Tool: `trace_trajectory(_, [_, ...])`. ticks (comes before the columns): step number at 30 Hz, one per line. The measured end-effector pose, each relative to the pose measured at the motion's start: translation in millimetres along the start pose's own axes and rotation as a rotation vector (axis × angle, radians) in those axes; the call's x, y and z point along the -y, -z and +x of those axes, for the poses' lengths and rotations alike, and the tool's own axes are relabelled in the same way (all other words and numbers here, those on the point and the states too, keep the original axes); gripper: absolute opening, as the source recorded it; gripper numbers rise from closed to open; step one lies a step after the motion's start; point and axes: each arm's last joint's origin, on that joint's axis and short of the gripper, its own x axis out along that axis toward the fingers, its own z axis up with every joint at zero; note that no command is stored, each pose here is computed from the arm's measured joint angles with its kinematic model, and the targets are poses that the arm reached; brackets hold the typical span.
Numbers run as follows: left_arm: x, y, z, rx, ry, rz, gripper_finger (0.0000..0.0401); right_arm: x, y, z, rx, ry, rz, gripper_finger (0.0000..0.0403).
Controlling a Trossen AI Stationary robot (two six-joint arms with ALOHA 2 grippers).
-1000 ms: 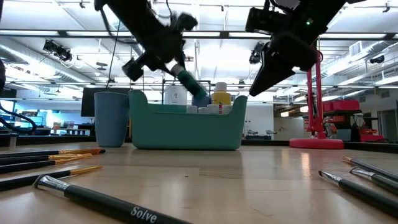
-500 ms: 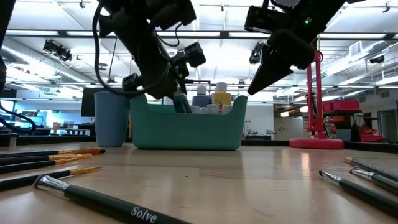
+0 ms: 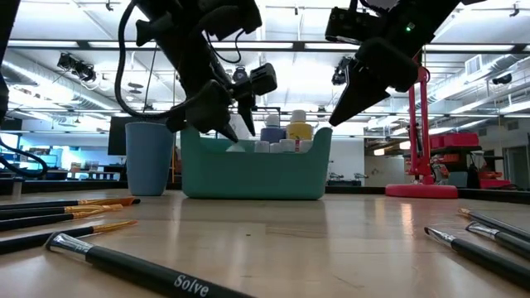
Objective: Pick & Place Paint Supplies
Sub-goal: Put the small blue paint bottle into the green bin
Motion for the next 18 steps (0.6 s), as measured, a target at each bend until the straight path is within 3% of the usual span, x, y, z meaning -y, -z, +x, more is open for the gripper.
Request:
trace_trajectory(6, [-7,3,0,-0.043,-0.05,-0.133,0.0153,0,0,0,0.0,0.0,0.0,0.0102])
trace_trajectory(12, [-19,6,-4,-0.156,-0.14,-0.434,0.0153,0,0,0,0.002,-0.011,0.012,0.0102])
trace_trajectory(18, [-30,22,-24,-0.144,-0.218,-0.754,0.0153,-2,-7,0,0.053,-0.051,0.05,0.0102])
